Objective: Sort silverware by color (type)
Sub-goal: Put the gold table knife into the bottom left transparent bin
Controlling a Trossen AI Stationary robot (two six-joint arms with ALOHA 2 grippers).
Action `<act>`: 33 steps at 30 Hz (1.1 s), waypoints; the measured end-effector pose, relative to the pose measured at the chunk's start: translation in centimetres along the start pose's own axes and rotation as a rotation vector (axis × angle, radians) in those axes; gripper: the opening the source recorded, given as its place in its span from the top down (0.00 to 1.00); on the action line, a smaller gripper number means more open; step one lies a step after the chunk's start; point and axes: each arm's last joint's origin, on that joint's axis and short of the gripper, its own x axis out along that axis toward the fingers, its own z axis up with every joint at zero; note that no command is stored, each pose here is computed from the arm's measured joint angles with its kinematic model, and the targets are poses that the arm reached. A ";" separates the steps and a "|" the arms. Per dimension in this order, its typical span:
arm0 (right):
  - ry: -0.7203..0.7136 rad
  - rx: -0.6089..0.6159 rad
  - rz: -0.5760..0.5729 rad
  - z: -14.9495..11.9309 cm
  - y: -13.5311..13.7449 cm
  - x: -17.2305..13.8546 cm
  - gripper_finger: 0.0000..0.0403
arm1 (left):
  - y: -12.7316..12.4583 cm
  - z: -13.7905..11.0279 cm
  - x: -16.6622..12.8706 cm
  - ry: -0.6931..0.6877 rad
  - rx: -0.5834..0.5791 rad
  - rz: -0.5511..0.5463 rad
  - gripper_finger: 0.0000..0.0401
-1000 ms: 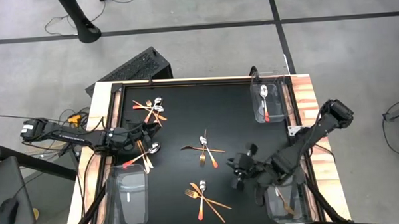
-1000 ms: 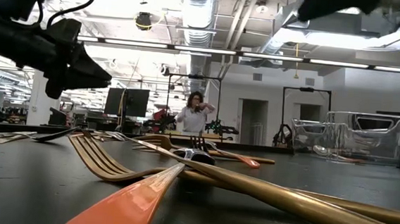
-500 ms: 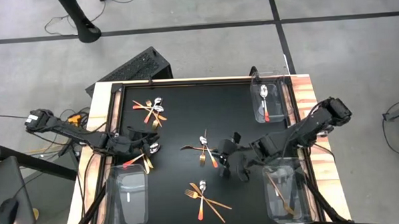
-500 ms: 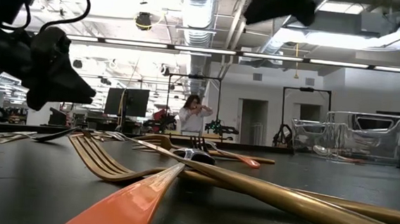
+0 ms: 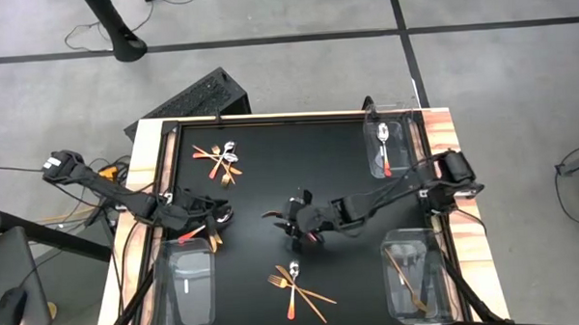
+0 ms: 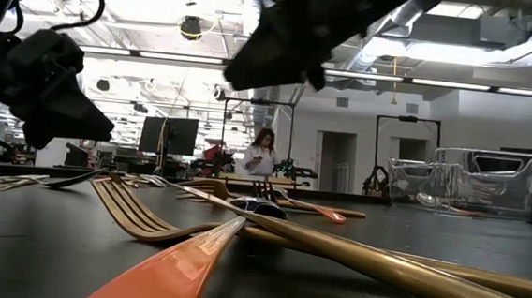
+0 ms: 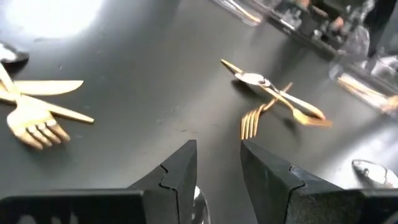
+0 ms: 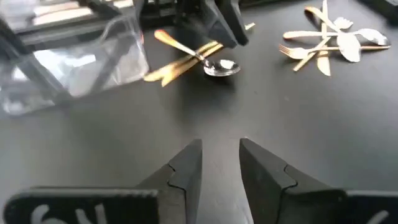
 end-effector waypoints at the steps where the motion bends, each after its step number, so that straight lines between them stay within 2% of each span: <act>1: 0.002 0.015 -0.005 -0.1 -0.2 0.4 0.66 | 0.0 0.1 0.0 -0.008 -0.029 0.013 0.72; 5: 0.033 0.043 -0.033 -1.0 -0.8 1.5 0.64 | 0.0 0.7 -0.1 0.033 -0.071 0.106 0.72; 8: 0.031 0.060 -0.066 -1.0 -1.1 1.6 0.64 | -0.7 2.4 -0.5 0.071 -0.139 0.162 0.72; 12: 0.015 0.060 -0.102 -0.9 -1.4 1.7 0.64 | -1.5 4.5 -1.2 0.155 -0.111 0.242 0.72; 14: 0.013 0.056 -0.110 -0.8 -1.6 1.7 0.64 | -1.5 5.1 -1.4 0.201 -0.106 0.317 0.72; 17: 0.012 0.052 -0.117 -0.7 -1.9 1.8 0.65 | -1.5 5.5 -1.3 0.284 -0.113 0.415 0.72; 26: 0.024 0.036 -0.122 -0.9 -1.9 1.8 0.65 | -1.8 5.3 1.4 0.578 -0.103 0.544 0.72; 30: 0.032 0.029 -0.124 -1.0 -1.8 1.8 0.65 | -1.7 5.2 2.0 0.654 -0.113 0.650 0.72; 33: 0.044 0.023 -0.131 -1.3 -1.9 2.1 0.65 | -1.7 4.9 2.5 0.702 -0.111 0.690 0.72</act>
